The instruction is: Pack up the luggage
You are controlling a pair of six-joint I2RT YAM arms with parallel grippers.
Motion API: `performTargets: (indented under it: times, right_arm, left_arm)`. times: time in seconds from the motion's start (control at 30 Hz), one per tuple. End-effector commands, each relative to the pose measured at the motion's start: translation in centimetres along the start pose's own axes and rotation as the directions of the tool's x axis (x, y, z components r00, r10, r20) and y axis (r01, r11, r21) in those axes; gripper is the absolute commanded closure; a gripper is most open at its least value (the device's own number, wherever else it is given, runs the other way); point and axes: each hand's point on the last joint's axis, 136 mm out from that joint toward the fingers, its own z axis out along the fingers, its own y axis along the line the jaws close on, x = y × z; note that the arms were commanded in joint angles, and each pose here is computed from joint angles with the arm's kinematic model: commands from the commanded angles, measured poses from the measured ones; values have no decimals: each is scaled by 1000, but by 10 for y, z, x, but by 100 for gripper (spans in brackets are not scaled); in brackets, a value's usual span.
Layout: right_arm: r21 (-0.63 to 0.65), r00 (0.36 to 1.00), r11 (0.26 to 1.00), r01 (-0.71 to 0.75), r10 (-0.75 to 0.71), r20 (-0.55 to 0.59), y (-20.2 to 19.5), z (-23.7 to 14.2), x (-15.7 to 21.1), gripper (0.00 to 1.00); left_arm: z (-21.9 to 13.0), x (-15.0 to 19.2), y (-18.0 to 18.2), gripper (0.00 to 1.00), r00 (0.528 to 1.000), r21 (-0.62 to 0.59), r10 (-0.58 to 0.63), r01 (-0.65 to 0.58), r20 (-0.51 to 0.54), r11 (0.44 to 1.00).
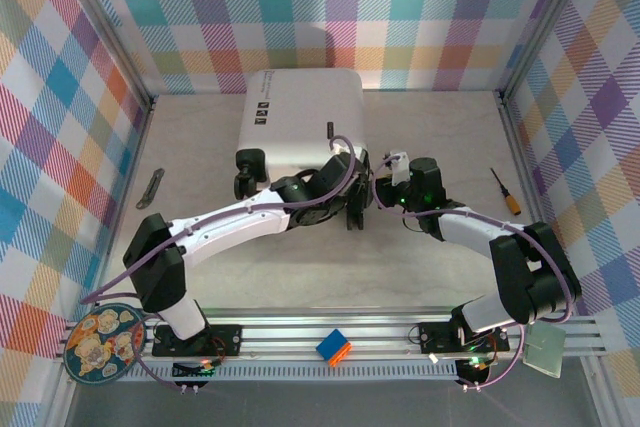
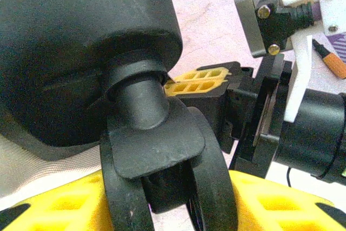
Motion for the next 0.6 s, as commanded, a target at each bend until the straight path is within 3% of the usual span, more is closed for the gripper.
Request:
performTargets:
  times: [0.0,0.57]
  right_arm:
    - [-18,997,999,27,-25,67,3,3,-30,100]
    - [73,998,996,-44,41,47,-26,25,-50,100]
  left_arm:
    - [-11,18,14,52,998,-19,51,-52,-45,998]
    - [-52,57,4,55,982,114,169,-159,-79,981]
